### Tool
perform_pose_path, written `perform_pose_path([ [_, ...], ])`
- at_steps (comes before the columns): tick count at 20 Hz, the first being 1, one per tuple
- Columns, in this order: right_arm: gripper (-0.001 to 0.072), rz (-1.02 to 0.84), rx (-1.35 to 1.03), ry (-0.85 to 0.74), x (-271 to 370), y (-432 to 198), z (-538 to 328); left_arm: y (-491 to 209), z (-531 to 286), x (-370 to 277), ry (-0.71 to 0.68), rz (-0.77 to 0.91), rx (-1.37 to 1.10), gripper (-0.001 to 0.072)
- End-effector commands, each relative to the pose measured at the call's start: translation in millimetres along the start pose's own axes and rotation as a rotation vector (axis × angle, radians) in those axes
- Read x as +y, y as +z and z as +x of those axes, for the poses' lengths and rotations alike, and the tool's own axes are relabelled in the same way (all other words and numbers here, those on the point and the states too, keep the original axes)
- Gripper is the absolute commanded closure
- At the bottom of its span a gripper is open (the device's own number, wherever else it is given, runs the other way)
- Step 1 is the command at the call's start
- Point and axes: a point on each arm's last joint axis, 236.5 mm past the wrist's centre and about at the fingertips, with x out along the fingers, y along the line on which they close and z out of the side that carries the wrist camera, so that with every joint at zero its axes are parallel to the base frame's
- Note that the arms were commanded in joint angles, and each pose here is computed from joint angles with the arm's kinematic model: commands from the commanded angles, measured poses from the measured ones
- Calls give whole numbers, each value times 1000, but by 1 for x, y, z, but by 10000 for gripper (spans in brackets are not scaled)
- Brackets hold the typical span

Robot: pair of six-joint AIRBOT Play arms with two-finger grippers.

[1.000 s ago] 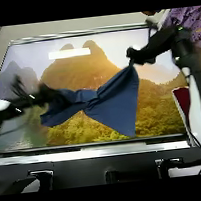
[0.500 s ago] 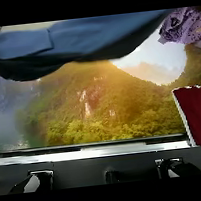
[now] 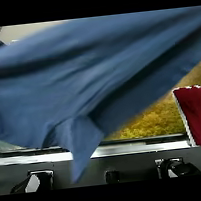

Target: Fold the clothes and pants, and hang the long-sleeved shirts on hangers.

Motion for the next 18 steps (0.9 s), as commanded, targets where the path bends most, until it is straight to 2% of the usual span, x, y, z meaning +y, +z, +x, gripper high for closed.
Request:
perform_pose_path([
  [1,687,16,293,-50,-17,-70,90,-57,65,22,1,-32,241,685],
  [5,687,106,704,-29,-27,-209,222,-174,183,62,60,-75,526,685],
  [9,687,209,923,-64,-50,-337,311,-277,263,97,145,-157,690,684],
  [11,688,254,979,-58,-52,-376,329,-307,284,108,170,-185,756,684],
  [14,688,263,988,-65,-56,-391,339,-326,294,116,186,-217,805,679],
  [15,688,263,983,-64,-55,-389,339,-323,294,117,181,-208,799,639],
  [17,688,254,981,-61,-55,-384,336,-303,287,116,164,-202,782,305],
  [18,688,248,977,-58,-54,-381,334,-283,279,114,149,-221,765,235],
])
